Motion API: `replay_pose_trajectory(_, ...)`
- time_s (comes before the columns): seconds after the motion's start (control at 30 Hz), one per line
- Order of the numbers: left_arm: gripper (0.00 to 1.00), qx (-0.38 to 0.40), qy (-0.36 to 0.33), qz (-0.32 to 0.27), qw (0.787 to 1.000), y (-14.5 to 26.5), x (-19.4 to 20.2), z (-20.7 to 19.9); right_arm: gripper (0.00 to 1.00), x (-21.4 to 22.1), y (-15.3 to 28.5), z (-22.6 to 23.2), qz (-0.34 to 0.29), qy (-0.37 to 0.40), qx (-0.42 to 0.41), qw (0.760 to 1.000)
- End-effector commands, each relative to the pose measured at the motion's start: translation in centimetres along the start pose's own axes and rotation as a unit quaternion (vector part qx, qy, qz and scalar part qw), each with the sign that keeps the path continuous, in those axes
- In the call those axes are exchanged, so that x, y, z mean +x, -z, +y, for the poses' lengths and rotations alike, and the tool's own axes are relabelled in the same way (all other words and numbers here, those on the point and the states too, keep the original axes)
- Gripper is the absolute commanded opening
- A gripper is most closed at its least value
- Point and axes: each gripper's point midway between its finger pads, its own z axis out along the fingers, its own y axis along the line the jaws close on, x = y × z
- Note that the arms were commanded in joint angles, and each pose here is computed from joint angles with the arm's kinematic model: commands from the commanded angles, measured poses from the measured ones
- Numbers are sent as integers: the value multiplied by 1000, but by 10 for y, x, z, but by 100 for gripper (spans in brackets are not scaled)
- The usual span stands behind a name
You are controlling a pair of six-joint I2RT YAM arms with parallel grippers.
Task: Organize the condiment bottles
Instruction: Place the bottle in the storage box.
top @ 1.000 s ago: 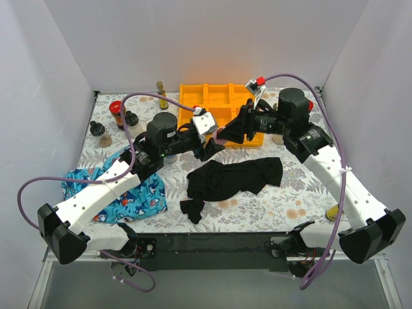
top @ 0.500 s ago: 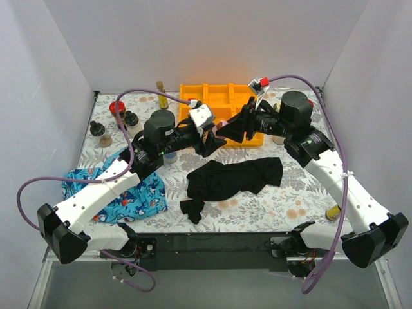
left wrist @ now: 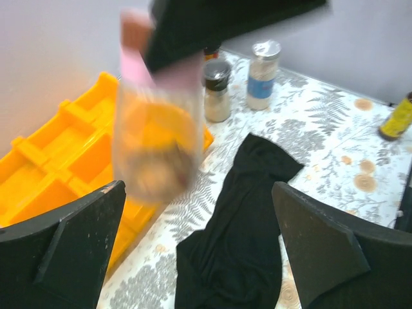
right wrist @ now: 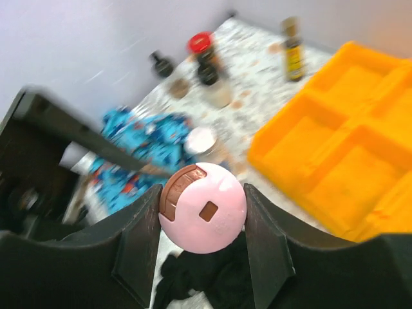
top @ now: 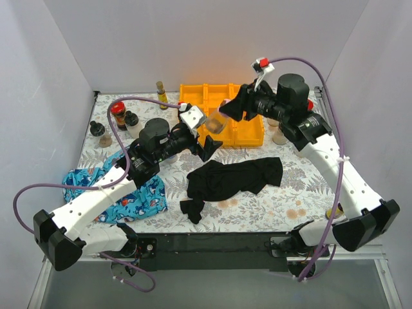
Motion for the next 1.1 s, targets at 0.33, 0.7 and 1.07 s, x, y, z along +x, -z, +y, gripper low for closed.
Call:
replay_pose_trajectory(0.33, 98, -210, -2, -10, 978, 67, 59, 55, 1, -67, -58, -237, 2, 122, 341, 932)
replay_pose_trajectory(0.7, 98, -233, 16, -55, 971, 85, 48, 57, 1, -41, -107, -361, -18, 137, 402, 905)
replay_pose_trajectory(1.07, 98, -204, 24, -54, 977, 80, 47, 47, 1, -15, -130, -423, -59, 129, 408, 902)
